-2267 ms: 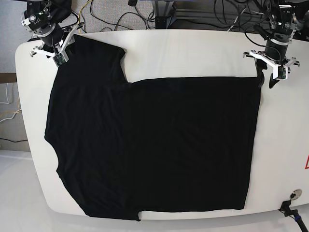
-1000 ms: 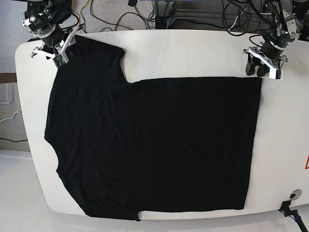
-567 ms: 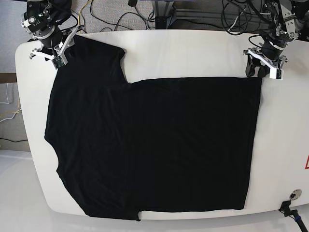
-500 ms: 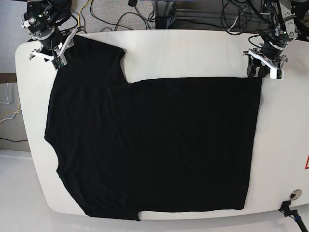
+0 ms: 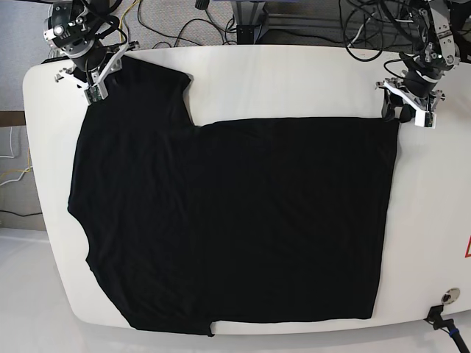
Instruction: Fold the T-shirt properly
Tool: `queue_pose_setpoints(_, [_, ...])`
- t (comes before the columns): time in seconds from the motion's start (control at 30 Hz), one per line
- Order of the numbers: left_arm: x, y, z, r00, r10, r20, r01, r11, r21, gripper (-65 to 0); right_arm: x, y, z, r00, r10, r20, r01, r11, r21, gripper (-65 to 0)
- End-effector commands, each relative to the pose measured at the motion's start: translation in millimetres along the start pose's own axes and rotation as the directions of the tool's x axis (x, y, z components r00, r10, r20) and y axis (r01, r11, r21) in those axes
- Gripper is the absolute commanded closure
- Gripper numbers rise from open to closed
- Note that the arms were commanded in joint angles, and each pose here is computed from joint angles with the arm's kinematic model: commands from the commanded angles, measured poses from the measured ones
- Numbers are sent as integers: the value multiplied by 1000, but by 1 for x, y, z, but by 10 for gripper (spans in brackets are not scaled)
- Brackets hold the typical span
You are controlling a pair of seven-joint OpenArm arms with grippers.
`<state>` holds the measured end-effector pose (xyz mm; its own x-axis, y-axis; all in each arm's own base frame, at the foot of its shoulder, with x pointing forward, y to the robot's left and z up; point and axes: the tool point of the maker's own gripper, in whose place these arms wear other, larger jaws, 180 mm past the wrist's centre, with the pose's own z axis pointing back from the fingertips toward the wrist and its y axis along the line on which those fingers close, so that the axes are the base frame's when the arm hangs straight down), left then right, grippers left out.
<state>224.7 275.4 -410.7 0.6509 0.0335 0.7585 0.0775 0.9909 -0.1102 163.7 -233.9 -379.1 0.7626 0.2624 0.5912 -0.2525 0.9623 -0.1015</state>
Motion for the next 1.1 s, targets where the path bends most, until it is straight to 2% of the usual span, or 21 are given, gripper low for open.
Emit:
queue_pose_setpoints(0.0, [13,1,3,999,-18,39,18,1000,-7,-265,8,-5,4,999,13,31,-12,1000,-12,-180])
queue_pose_setpoints(0.1, [14,0,2,999,-17,42,17,1000,-9,-273,7,-4,8,998,-16,53,16,1000,-6,-181])
queue_pose_setpoints(0.23, [16,5,4,999,-14,49,14,1000,4,-396,8,-7,12,996,-29,81,30,1000,-7,-186])
queue_pose_setpoints(0.33, [21,13,10,998,-17,57,16,1000,24,-454,8,-10,14,995,-35,88,36,999,-12,-251])
queue_pose_setpoints(0.5, [35,26,14,998,-43,52,42,999,18,-454,10,-11,15,991,-66,114,68,998,-14,-331])
queue_pose_setpoints(0.57, [36,30,17,998,-52,38,52,999,15,-454,13,-16,19,983,-109,147,113,993,-16,-334])
queue_pose_setpoints(0.77, [43,26,12,996,-81,23,82,997,-15,-454,8,-28,24,972,-196,128,199,980,-12,-334])
queue_pose_setpoints(0.9, [39,26,10,997,-76,-3,76,997,-17,-454,8,-31,25,972,-197,129,201,979,-16,-334])
queue_pose_setpoints(1.07, [21,26,0,999,-9,-33,8,1000,-27,-456,6,-31,26,972,-199,123,203,979,-18,-333])
